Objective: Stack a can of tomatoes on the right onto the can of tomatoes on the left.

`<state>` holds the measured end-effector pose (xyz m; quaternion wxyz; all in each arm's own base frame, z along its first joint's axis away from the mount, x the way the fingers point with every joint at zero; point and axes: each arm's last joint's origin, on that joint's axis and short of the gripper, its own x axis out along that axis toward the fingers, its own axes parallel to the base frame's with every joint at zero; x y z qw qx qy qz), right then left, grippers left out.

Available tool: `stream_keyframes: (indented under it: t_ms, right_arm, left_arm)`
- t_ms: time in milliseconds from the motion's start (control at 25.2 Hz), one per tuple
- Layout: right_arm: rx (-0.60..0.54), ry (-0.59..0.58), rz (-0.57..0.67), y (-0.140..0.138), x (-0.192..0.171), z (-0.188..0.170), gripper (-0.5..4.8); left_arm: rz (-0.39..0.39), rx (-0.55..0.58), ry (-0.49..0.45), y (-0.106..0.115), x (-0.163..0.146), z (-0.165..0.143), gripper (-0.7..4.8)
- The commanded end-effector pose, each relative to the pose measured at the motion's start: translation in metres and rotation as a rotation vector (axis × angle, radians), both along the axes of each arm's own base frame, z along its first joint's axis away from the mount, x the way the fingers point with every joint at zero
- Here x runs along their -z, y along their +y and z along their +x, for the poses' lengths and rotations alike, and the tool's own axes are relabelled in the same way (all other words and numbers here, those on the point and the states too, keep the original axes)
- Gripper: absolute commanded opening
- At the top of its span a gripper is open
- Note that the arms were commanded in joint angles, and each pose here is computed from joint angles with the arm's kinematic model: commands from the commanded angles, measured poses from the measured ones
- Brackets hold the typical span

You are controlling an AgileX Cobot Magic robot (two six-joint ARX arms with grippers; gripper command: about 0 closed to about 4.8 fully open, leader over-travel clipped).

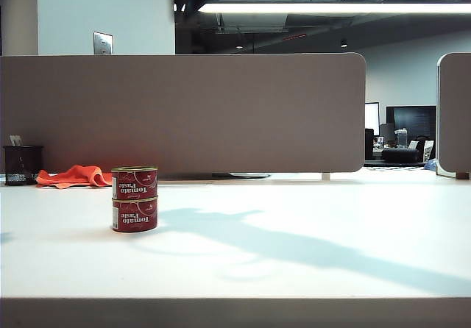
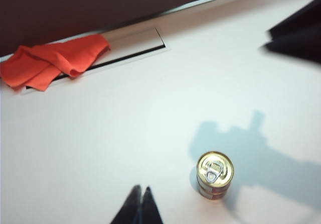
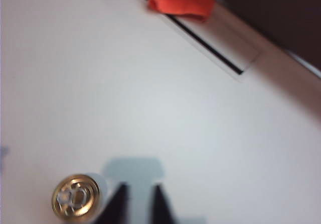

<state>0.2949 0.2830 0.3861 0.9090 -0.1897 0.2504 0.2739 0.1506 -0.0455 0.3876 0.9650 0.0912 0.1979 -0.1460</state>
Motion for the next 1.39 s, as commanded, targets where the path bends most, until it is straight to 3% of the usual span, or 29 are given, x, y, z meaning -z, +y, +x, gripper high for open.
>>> stream_keyframes:
  t_ms: [40,278,557,755,914,1034,1232,1391]
  right_arm:
    - [0.017,-0.007,0.036,-0.033,-0.032,-0.016,-0.06]
    - [0.109,-0.063,0.101,-0.098,-0.081,-0.049,-0.06]
    - [0.184,-0.124,0.142,-0.171,-0.095,-0.119,-0.06]
    - [0.231,-0.188,0.272,-0.222,-0.039,-0.192,-0.06]
    - [0.278,-0.292,0.359,-0.244,0.006,-0.222,-0.06]
    - [0.325,-0.395,0.409,-0.254,0.037,-0.234,-0.06]
    - [0.325,-0.523,0.461,-0.255,0.081,-0.234,-0.06]
    - [0.326,-0.534,0.474,-0.249,0.11,-0.225,-0.06]
  left_arm:
    - [-0.025,0.019,-0.096,0.0,-0.011,-0.008,-0.05]
    - [-0.021,0.051,-0.131,0.002,-0.005,-0.026,-0.05]
    - [-0.035,0.062,-0.163,0.013,0.046,-0.058,-0.05]
    - [-0.184,0.101,-0.338,0.019,0.084,-0.082,-0.05]
    - [-0.197,0.049,-0.318,0.021,0.107,-0.083,-0.04]
    - [-0.271,-0.008,-0.257,0.021,0.12,-0.078,-0.03]
    - [-0.263,-0.026,-0.261,0.017,0.141,-0.068,-0.03]
    - [-0.269,-0.025,-0.276,0.015,0.161,-0.06,-0.04]
